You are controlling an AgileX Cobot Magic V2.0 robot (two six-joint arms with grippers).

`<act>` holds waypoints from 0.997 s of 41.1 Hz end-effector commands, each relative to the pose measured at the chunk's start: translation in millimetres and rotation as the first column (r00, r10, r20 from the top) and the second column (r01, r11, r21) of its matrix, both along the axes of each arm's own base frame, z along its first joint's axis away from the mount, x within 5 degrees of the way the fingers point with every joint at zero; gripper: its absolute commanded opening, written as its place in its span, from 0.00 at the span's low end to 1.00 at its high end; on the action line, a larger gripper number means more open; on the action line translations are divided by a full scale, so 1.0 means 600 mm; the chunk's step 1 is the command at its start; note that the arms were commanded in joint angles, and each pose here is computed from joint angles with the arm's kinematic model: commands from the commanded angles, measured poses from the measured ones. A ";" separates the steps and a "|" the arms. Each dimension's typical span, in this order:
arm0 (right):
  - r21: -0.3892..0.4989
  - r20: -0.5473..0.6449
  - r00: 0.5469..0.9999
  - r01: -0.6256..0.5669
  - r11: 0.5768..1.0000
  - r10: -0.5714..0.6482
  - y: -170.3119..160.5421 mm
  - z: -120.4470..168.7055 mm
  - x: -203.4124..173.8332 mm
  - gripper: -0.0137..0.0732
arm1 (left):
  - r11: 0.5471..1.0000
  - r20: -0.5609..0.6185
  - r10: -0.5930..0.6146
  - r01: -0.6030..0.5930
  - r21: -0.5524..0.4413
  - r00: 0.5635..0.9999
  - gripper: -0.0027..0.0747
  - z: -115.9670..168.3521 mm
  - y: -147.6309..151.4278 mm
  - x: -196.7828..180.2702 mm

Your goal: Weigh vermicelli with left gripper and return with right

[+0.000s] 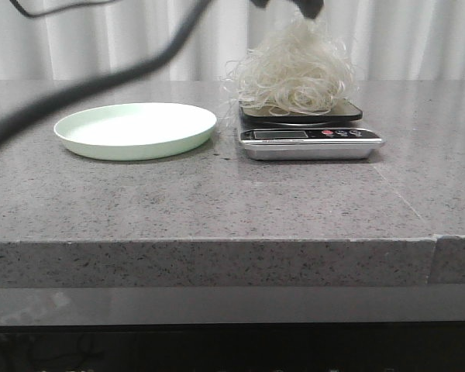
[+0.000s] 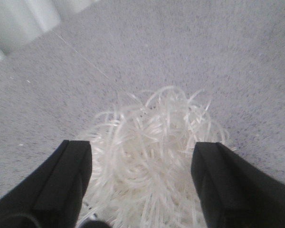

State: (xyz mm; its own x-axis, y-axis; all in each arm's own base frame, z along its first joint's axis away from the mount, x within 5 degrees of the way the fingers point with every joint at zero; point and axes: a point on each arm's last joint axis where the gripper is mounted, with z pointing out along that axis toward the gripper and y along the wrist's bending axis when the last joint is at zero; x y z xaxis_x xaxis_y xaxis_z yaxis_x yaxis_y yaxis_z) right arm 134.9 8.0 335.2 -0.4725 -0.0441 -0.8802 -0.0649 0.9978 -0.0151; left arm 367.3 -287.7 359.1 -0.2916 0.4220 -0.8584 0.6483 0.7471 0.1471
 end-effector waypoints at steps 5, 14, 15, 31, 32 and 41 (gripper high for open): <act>-0.006 0.083 0.997 0.003 1.000 -0.002 -0.001 0.024 0.006 0.88 | 0.993 0.137 0.012 0.004 -0.115 0.991 0.69 0.173 0.073 -0.091; -0.006 0.083 0.997 0.003 1.000 -0.002 -0.001 0.024 0.006 0.88 | 0.986 0.209 0.027 0.008 -0.166 0.978 0.69 0.258 0.154 -0.192; -0.006 0.083 0.997 0.003 1.000 -0.002 -0.001 0.024 0.006 0.88 | 0.985 0.216 0.028 0.009 -0.172 0.976 0.69 0.263 0.168 -0.210; -0.006 0.083 0.997 0.003 1.000 -0.002 -0.001 0.024 0.006 0.88 | 0.965 0.274 0.030 0.044 -0.259 0.961 0.69 0.216 0.302 -0.384; -0.006 0.083 0.997 0.003 1.000 -0.002 -0.001 0.024 0.006 0.88 | 0.967 0.267 0.028 0.042 -0.253 0.963 0.69 0.207 0.304 -0.387; -0.006 0.083 0.997 0.003 1.000 -0.002 -0.001 0.024 0.006 0.88 | 0.960 0.254 0.023 0.049 -0.275 0.967 0.69 0.145 0.359 -0.459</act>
State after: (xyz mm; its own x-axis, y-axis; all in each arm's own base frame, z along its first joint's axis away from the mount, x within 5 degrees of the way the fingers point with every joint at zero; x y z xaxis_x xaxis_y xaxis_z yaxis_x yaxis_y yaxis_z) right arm 134.9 8.0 335.2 -0.4725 -0.0441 -0.8802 -0.0649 0.9978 -0.0151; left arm 107.4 -82.9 439.4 -0.1264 0.2529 -0.9592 0.6257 0.7706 0.1207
